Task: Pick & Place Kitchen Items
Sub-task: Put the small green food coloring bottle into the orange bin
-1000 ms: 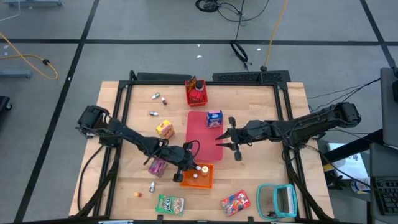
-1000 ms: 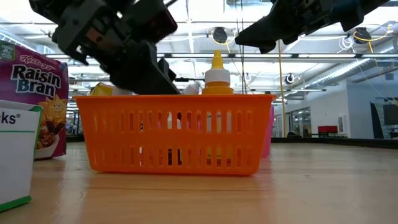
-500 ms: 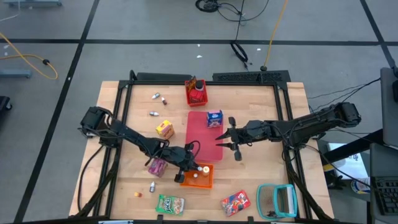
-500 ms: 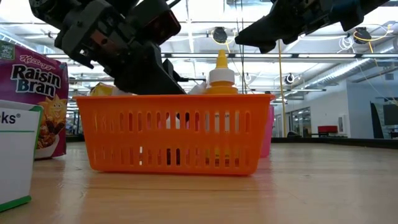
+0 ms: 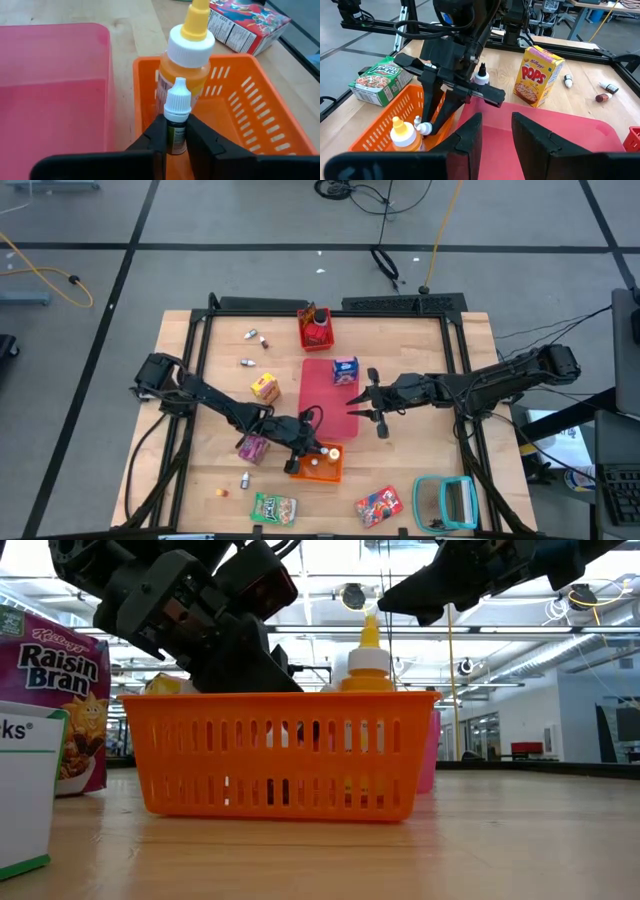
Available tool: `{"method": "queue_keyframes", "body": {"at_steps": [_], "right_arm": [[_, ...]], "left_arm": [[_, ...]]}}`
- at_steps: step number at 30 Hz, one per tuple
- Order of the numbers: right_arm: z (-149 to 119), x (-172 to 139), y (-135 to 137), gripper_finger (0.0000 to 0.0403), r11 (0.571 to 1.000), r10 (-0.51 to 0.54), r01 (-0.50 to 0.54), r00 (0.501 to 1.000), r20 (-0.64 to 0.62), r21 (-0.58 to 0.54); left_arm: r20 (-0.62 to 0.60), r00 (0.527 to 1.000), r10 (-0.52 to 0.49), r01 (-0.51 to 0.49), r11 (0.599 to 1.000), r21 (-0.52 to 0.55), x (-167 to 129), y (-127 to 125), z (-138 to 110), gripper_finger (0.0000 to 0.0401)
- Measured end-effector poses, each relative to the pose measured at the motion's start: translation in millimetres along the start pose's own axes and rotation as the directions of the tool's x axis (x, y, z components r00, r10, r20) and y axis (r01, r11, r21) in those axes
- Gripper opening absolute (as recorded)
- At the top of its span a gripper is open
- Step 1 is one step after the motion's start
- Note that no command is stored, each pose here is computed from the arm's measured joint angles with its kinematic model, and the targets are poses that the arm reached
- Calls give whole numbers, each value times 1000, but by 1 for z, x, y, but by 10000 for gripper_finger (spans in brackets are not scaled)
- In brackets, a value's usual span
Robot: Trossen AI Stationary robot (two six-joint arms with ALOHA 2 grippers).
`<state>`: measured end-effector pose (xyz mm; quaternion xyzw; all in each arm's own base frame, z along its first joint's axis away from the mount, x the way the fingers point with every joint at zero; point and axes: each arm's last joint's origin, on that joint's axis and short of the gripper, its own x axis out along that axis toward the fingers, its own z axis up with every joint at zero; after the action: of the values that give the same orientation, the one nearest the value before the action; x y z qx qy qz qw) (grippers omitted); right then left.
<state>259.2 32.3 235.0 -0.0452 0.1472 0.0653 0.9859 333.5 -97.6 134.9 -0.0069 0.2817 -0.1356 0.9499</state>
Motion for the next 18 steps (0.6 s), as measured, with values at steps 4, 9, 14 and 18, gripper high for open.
{"method": "queue_keyframes", "body": {"at_steps": [4, 9, 14, 18], "right_arm": [[-2, 0, 0, 100, 1000, 0, 0, 1000, 2, 0], [-8, -1, 1, 100, 1000, 0, 0, 1000, -8, 1], [-5, -1, 0, 100, 1000, -2, 1, 1000, 28, 7], [-4, -1, 0, 100, 1000, -3, 2, 999, 36, 4]], "left_arm": [[0, 1000, 1, -1, 1000, 0, 0, 0, 0, 58], [13, 1000, 1, -1, 1000, 1, 0, 0, 1, 60], [18, 1000, 1, -1, 1000, 2, 0, 0, 1, 61], [21, 1000, 15, -14, 1000, -19, 0, 1, 1, 62]]}}
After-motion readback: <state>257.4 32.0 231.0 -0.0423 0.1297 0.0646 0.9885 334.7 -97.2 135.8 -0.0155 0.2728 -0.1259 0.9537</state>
